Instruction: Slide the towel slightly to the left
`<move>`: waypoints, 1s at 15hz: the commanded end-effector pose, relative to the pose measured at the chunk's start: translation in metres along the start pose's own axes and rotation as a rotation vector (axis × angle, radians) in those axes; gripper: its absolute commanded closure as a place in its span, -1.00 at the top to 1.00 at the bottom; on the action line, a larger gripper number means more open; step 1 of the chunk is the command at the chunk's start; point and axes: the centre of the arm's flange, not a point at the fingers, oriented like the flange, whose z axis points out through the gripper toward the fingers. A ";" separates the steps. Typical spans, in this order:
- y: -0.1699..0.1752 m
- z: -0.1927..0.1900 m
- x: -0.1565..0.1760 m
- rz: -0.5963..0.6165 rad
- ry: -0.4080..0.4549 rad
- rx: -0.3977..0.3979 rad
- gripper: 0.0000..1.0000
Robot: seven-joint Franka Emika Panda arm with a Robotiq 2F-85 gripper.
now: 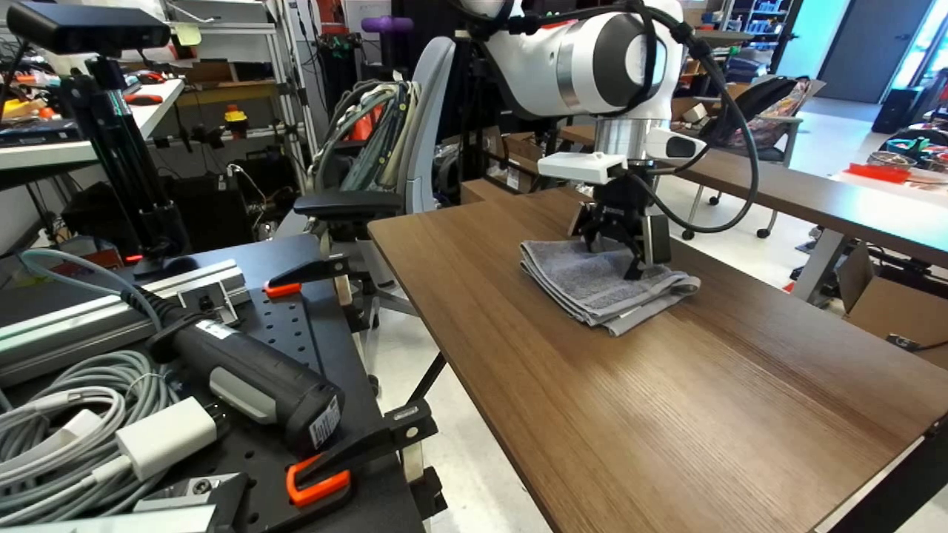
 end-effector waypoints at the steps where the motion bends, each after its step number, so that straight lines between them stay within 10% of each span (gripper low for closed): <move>1: -0.052 0.025 0.008 -0.088 -0.020 -0.013 1.00; 15: -0.080 -0.061 -0.046 -0.110 0.040 -0.009 1.00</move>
